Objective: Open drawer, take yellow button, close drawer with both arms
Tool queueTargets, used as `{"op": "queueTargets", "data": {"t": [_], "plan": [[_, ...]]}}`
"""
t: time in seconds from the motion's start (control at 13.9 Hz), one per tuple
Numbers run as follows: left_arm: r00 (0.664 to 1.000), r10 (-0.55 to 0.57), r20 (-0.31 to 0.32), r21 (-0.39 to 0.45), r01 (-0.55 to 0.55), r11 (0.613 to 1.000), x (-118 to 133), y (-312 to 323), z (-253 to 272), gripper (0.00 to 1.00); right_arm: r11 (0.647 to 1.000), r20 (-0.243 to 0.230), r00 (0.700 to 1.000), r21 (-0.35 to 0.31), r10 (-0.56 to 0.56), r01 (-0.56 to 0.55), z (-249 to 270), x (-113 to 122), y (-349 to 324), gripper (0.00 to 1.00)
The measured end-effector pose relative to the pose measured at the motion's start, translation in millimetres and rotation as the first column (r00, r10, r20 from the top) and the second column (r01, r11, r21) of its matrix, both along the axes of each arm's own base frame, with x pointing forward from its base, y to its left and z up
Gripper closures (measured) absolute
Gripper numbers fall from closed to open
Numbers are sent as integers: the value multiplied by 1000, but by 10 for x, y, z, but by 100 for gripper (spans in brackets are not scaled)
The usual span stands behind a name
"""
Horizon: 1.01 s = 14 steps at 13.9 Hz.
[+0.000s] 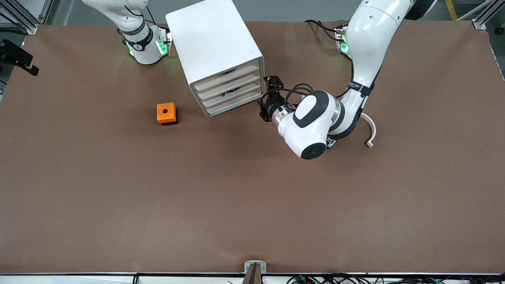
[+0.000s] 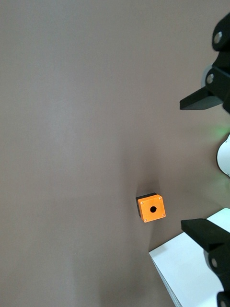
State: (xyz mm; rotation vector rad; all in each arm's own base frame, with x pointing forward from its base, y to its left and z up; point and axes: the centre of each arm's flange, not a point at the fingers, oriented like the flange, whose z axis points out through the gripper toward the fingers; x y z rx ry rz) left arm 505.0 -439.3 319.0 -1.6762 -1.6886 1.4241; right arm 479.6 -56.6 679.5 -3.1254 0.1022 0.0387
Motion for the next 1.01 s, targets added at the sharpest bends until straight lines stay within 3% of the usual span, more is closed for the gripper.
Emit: {"op": "queueTargets", "data": {"t": [0.65,0.86,1.01], "plan": [[969,102,-226,81,-86,993,-180,-281,-551,0,1000,20,1000,-3,-2,2,60,10,-11,0],[956,90,-278,89,-68,994,-322,-411,-630,0,1000,4,1000,-7,-11,11,-20,63,-65,0],[951,63,-303,105,-32,994,-457,-512,-607,0,1000,-36,999,-5,-19,19,-218,175,-114,0]]}}
